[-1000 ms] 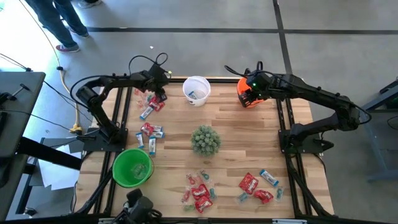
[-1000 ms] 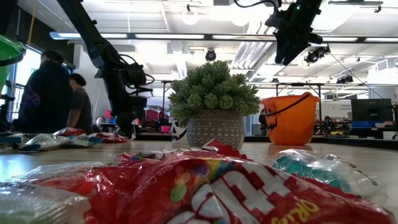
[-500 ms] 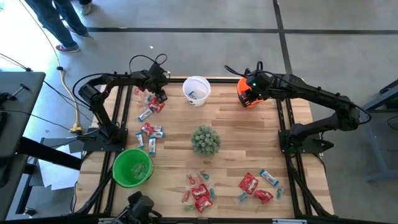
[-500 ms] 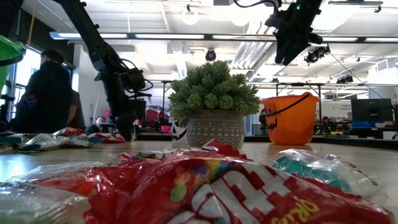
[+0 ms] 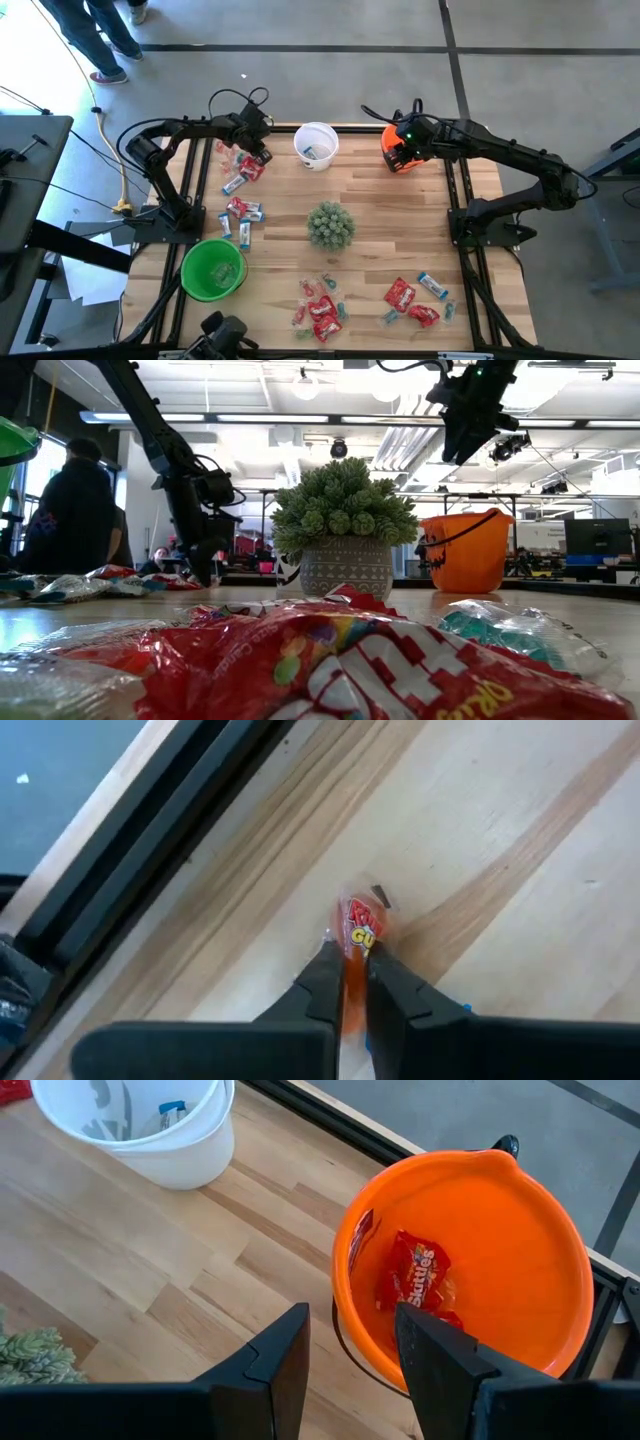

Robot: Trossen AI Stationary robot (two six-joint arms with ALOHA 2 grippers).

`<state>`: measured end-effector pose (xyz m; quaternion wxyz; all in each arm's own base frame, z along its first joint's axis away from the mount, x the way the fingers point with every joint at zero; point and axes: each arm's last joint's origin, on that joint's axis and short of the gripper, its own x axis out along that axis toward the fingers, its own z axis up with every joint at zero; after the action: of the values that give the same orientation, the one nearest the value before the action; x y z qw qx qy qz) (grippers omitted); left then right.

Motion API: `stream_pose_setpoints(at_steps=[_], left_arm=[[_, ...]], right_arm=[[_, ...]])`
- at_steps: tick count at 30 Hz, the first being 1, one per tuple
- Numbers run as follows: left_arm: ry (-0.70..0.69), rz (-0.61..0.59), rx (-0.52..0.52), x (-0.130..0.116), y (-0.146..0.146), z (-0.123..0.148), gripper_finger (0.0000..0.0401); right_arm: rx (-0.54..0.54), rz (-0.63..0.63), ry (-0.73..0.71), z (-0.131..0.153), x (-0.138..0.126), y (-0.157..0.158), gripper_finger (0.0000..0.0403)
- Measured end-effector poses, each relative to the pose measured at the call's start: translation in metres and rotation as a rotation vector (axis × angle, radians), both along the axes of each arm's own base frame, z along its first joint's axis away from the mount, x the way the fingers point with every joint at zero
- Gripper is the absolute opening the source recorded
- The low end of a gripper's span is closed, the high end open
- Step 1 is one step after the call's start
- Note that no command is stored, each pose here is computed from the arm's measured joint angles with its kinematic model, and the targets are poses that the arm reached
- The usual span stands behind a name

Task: Sort candy
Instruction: Put the orange gummy into the green bucket

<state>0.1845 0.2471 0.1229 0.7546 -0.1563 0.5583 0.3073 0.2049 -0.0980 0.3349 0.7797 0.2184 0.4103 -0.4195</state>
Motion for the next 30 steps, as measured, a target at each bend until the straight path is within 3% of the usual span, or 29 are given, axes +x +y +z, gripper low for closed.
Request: stream_pose_setpoints(at_steps=[5, 12, 15, 22, 30], left_arm=[[-0.018, 0.001, 0.007, -0.002, -0.009, 0.016, 0.0003], [-0.145, 0.019, 0.101, -0.002, -0.026, 0.067, 0.0001], [-0.235, 0.038, 0.091, -0.005, -0.042, 0.09, 0.0001], [-0.479, -0.019, -0.172, -0.012, -0.103, 0.135, 0.0], [-0.566, -0.084, -0.402, -0.026, -0.185, 0.169, 0.0]], right_arm=[[0.0, 0.0, 0.0, 0.0, 0.0, 0.0, 0.0144], [0.0, 0.0, 0.0, 0.0, 0.0, 0.0, 0.0144], [0.0, 0.001, 0.0, 0.0, 0.0, 0.0, 0.0144], [0.002, 0.002, 0.007, 0.0, 0.0, 0.0, 0.0144], [0.042, -0.003, 0.093, -0.004, -0.008, 0.004, 0.0144]])
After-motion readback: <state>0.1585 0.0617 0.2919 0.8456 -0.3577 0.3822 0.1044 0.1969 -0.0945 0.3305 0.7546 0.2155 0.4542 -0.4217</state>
